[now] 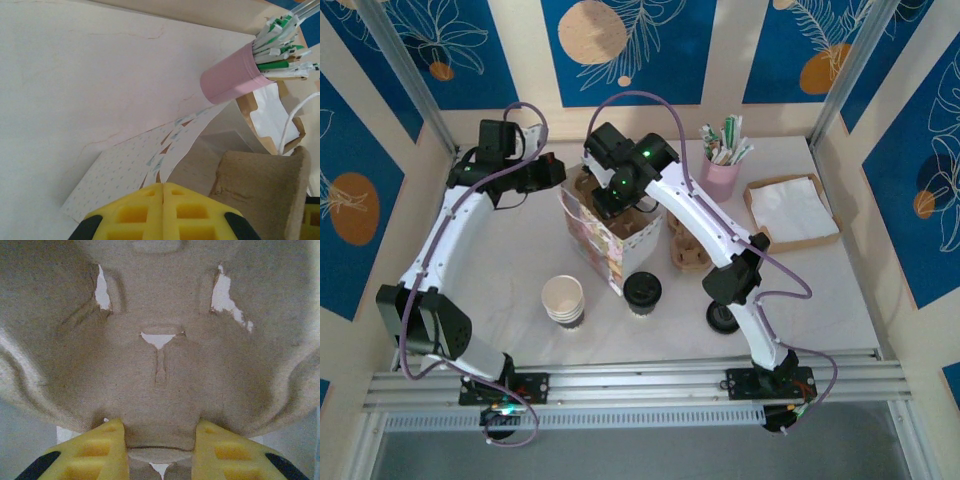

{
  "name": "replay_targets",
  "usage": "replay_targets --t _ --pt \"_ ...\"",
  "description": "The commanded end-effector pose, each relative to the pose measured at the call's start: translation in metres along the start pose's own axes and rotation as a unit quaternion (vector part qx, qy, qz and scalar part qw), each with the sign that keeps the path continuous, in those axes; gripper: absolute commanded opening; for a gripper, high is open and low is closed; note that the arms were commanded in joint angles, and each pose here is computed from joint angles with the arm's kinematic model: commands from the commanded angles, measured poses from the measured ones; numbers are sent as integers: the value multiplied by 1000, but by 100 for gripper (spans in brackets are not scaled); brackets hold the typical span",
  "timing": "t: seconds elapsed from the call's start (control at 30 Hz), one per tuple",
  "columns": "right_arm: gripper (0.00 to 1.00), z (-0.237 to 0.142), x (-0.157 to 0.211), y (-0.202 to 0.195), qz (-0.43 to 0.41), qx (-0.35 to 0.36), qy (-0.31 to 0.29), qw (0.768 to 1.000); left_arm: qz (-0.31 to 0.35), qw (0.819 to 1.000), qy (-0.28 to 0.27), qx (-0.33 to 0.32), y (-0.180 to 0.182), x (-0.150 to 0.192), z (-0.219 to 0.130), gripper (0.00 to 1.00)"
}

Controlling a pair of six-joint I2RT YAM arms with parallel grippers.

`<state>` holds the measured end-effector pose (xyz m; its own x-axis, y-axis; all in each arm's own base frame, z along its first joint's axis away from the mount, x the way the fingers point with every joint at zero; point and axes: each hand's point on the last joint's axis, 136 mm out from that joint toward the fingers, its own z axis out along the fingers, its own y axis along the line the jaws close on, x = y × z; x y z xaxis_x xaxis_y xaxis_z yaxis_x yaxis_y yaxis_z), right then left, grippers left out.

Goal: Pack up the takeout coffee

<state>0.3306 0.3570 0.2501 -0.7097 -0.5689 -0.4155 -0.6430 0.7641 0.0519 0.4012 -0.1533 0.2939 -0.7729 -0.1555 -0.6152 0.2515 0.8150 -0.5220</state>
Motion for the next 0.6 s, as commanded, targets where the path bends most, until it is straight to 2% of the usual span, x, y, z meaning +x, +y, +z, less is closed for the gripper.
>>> replay_targets --t 0.0,0.57 --pt "31 6 16 0 17 -9 39 999 50 997 -49 39 -33 -19 -20 0" --pt "29 21 26 -4 43 -14 71 996 84 991 -79 70 -54 -20 -27 0"
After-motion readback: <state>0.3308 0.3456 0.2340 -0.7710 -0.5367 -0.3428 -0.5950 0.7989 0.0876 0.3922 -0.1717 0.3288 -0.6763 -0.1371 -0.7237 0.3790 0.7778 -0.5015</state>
